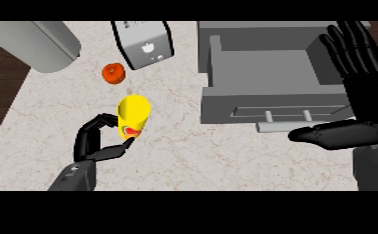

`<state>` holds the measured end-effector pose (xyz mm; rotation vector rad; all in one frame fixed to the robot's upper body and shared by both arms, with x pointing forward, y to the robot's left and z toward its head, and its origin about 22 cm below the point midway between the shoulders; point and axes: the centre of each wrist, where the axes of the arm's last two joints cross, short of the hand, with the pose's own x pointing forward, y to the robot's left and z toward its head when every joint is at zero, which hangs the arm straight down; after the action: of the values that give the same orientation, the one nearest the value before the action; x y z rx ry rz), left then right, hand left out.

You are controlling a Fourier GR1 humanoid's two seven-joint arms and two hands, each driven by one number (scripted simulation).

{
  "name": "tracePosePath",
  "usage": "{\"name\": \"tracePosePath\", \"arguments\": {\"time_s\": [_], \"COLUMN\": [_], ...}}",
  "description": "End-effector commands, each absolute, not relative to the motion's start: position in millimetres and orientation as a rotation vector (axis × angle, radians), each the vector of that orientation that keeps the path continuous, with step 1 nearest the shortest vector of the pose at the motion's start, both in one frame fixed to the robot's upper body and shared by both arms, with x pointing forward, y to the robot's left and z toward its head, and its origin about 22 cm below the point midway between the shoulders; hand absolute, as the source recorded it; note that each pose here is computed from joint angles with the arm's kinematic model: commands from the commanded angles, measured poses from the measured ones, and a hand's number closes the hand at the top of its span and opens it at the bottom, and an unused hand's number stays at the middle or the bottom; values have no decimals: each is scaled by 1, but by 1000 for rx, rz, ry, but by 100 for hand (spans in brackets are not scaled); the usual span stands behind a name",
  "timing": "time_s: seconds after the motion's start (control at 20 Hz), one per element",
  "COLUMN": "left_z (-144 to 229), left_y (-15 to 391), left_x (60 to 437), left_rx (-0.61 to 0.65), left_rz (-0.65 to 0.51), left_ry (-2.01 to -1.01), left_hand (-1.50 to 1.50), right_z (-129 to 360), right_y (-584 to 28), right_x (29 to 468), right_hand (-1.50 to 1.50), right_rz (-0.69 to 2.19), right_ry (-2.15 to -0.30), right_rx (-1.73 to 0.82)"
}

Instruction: Pick up the cup, place it into the drawer and close the drawer

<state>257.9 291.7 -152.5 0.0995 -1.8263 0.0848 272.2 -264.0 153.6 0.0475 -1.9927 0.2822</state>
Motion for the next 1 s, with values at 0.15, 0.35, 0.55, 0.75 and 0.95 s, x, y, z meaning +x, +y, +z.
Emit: {"name": "tracePosePath", "arguments": {"time_s": [0.15, 0.35, 0.55, 0.75, 0.95], "left_z": [-142, -121, -98, -54, 3], "left_y": [294, 263, 258, 227, 205], "left_x": [273, 308, 332, 367, 400], "left_rx": [227, 11, -124, -199, -268], "left_rz": [226, 249, 156, 68, -12], "left_ry": [-2018, -2074, -2119, -2146, -2158], "left_hand": [150, 150, 150, 150, 150], "right_z": [161, 159, 157, 144, 149], "right_y": [-274, -270, -257, -292, -285], "right_x": [279, 281, 270, 270, 282], "right_hand": [-150, -150, -150, -150, -150], "right_rz": [259, 282, 257, 267, 256], "right_ry": [-1993, -1981, -1982, -1965, -1982], "right_rx": [69, 51, 46, 8, -2]}}
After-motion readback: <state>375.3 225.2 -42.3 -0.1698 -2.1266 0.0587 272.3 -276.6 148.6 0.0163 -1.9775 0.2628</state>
